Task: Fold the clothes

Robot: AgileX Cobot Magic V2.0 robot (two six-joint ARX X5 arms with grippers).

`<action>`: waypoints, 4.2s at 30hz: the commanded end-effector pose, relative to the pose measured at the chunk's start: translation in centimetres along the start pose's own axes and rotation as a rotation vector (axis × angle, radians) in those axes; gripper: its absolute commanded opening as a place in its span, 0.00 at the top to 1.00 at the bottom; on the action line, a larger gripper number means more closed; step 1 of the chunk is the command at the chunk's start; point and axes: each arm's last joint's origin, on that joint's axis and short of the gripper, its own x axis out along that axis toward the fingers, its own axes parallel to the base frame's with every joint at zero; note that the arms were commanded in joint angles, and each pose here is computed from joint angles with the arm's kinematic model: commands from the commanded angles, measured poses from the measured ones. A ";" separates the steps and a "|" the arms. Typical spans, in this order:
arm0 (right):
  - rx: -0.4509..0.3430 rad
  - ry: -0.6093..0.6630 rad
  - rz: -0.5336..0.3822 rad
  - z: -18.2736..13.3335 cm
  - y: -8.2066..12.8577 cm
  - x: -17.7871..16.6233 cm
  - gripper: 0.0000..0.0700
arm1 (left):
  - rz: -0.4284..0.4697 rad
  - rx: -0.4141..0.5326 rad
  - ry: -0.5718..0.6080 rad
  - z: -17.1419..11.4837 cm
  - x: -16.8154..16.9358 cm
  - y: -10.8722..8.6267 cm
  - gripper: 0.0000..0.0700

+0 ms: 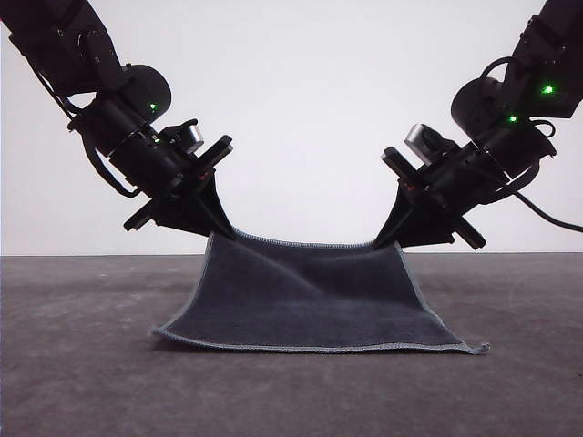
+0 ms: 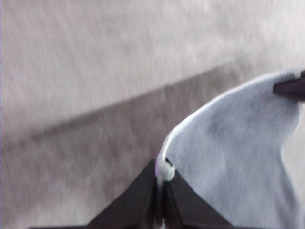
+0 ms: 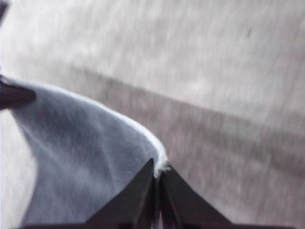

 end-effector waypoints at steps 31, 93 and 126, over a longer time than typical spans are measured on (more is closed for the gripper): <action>-0.087 0.020 -0.013 -8.4 3.0 -4.2 0.99 | -0.004 0.105 0.094 -8.5 -1.8 -4.4 1.00; 0.135 0.044 -0.144 -13.7 10.2 -14.3 0.64 | 0.281 0.124 -0.350 -21.5 -22.7 -12.6 0.38; 0.273 0.303 0.036 -14.0 2.2 -2.6 0.62 | 0.280 0.124 -0.354 -21.5 -22.7 -12.6 0.38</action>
